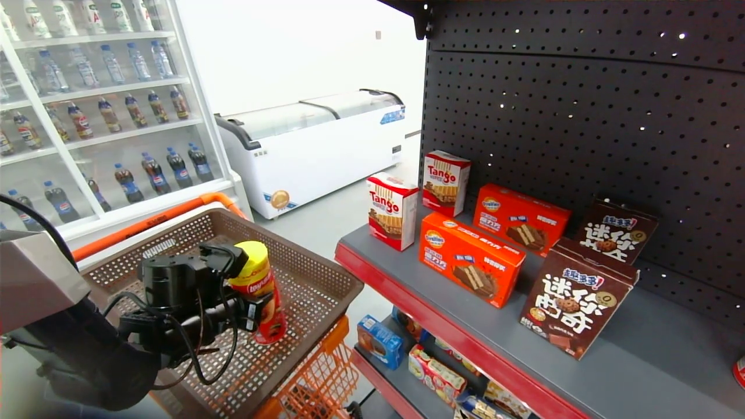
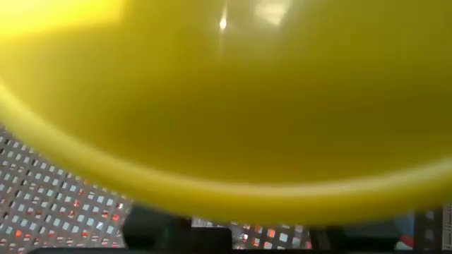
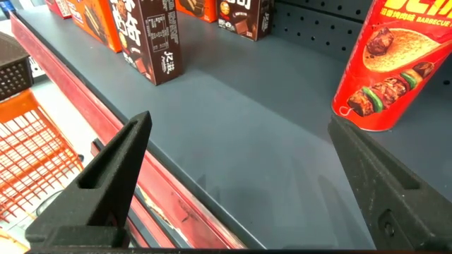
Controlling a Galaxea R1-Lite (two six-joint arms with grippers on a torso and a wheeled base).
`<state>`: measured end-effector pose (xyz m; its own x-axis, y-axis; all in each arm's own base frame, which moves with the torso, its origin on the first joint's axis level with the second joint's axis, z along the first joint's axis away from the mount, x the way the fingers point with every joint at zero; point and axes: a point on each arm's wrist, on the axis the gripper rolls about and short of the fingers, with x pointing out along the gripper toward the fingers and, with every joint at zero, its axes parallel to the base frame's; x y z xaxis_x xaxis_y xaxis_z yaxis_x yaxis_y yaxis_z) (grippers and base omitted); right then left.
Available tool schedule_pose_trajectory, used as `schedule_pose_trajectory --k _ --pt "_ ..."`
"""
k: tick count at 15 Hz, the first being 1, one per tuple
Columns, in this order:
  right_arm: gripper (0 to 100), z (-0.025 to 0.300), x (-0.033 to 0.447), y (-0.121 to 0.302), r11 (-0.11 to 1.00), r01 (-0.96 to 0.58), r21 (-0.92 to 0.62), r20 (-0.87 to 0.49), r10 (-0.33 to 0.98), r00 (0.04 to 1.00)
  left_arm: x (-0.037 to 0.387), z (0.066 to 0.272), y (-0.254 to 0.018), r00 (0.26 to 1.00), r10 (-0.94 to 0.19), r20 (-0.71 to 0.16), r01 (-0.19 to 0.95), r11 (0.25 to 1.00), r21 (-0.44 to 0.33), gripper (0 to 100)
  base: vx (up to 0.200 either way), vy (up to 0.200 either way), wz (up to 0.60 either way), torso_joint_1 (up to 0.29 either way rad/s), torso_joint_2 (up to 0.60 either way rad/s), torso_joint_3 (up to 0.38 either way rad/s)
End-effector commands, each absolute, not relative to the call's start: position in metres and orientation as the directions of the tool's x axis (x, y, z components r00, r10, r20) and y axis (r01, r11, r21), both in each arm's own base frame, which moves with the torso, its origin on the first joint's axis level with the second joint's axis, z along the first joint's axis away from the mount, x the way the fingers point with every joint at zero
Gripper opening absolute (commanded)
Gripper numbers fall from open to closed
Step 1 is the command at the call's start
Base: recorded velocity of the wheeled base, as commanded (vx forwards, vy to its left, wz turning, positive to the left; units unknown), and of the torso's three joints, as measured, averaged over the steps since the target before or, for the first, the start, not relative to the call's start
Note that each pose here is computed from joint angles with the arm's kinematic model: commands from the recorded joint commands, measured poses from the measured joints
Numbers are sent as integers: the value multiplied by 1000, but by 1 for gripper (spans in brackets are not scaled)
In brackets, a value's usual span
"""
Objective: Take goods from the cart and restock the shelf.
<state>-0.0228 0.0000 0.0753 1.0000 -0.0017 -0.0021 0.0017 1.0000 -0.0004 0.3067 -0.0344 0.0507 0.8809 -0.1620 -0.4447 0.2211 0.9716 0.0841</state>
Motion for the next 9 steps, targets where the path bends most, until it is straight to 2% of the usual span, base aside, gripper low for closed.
schedule_pose_trajectory --k 1,2,4,8,9 --pt "100 75 -23 0 1000 2 -2 -2 -2 1000 308 54 -38 885 -171 -434 228 970 82 0 0 0 0 0 0 0" --pt "100 75 -23 0 1000 2 -2 -2 -2 1000 308 55 -39 887 -176 -428 231 970 79 0 0 0 0 0 0 0" --pt "100 75 -23 0 1000 2 -2 -2 -2 1000 308 73 -38 896 -131 -425 190 977 100 0 0 0 0 0 0 0" --pt "100 75 -23 0 1000 2 -2 -2 -2 1000 284 147 -36 882 -174 -438 217 975 50 0 0 0 0 0 0 0" --pt "100 75 -23 0 1000 2 -2 -2 -2 1000 283 148 -36 881 -175 -439 219 975 50 0 0 0 0 0 0 0"
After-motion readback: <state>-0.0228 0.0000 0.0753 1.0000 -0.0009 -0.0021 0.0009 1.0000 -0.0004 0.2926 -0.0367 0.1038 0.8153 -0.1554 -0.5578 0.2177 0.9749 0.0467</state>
